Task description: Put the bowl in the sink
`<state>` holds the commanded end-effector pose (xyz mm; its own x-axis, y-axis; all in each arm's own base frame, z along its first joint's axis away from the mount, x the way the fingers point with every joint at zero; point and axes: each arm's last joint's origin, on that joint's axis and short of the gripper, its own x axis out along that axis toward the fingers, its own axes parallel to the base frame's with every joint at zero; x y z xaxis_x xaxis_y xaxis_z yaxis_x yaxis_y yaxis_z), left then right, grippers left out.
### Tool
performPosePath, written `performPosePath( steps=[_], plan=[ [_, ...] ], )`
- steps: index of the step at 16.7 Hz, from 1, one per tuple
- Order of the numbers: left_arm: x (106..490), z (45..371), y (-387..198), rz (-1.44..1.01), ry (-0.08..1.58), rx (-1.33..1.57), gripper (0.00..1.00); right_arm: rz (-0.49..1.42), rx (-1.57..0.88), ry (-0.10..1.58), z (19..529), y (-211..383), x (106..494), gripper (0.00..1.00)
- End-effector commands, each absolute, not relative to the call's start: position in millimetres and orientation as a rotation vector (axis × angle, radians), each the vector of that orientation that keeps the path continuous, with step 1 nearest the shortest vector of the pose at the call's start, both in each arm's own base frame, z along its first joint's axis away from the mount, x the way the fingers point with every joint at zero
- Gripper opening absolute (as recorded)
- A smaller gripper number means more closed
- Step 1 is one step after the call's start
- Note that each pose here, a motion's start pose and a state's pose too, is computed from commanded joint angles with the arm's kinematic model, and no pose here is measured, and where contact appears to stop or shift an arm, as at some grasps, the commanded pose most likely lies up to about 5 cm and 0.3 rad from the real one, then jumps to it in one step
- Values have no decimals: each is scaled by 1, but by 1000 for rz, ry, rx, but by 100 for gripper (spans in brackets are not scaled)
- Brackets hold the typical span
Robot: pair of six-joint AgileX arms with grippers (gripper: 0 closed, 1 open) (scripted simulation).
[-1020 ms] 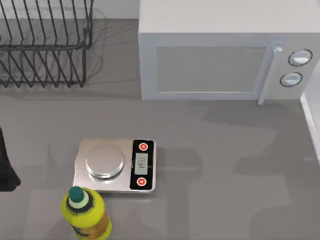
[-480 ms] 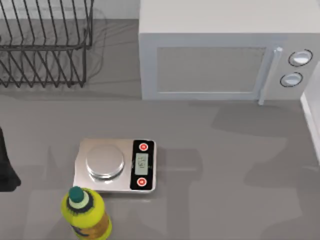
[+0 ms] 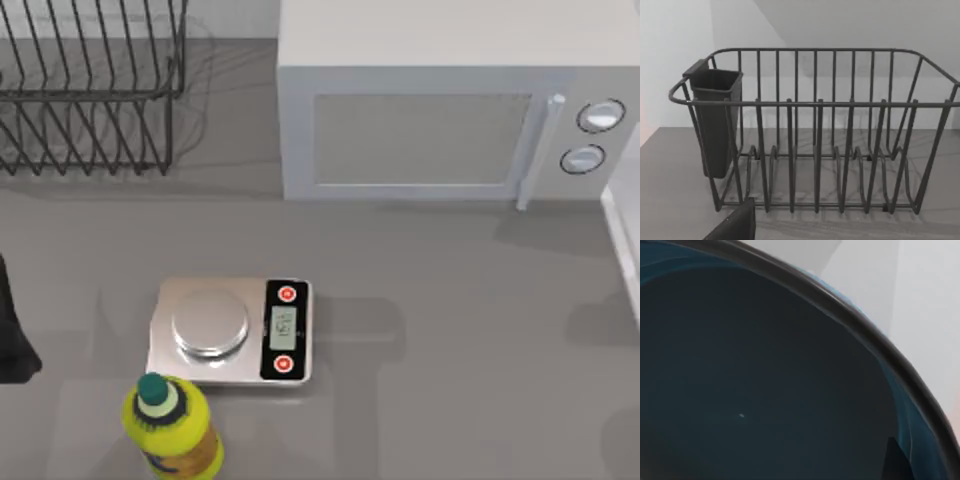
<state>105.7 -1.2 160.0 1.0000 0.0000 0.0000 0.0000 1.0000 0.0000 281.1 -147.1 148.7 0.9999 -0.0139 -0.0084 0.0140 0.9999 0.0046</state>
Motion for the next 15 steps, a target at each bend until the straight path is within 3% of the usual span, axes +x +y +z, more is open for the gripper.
performPosePath(
  steps=[7,14,15],
  plan=[
    [106,160,-1,0,0,0,100,-11,-6,-7,71,-140,271,0],
    [106,160,-1,0,0,0,100,-10,0,0,59,-136,267,0],
    [106,160,-1,0,0,0,100,-10,0,0,59,-136,267,8]
  ],
)
